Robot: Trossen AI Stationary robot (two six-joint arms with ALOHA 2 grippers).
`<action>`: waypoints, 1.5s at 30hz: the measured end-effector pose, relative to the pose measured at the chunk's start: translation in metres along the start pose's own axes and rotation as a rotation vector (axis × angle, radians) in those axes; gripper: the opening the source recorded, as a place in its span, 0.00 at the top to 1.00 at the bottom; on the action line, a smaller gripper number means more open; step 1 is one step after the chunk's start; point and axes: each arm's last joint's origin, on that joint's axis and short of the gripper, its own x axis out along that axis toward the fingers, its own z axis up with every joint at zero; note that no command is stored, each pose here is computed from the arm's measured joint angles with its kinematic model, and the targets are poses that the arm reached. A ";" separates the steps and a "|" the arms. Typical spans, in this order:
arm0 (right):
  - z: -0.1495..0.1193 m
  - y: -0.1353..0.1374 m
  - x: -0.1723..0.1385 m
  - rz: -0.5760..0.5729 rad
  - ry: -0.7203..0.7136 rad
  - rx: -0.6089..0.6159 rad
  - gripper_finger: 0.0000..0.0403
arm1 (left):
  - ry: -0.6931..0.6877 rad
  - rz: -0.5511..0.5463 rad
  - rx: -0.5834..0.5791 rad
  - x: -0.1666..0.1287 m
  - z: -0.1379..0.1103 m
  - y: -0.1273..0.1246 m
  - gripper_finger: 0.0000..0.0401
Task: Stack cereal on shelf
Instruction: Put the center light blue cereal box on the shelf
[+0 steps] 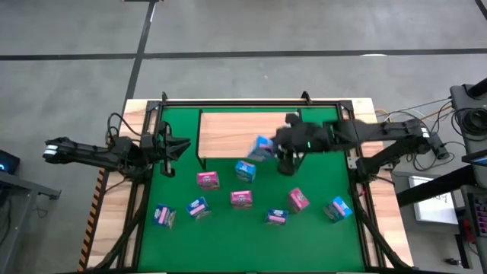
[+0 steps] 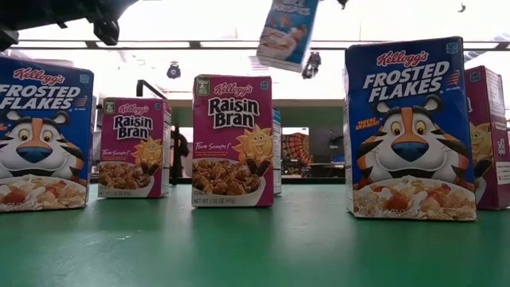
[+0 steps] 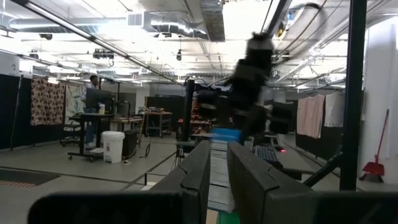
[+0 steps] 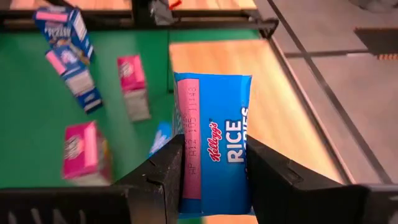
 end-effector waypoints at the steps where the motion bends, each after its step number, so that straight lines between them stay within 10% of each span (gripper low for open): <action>1: 0.002 -0.009 0.002 0.009 -0.016 -0.003 0.67 | 0.000 0.000 0.000 0.000 0.000 0.000 0.91; 17: 0.017 -0.097 0.075 0.019 -0.090 -0.119 0.67 | -0.007 0.157 0.077 -0.001 0.002 0.005 0.91; 45: 0.066 -0.110 0.158 0.068 0.024 -0.152 0.57 | -0.091 0.345 0.453 -0.020 0.027 0.015 0.91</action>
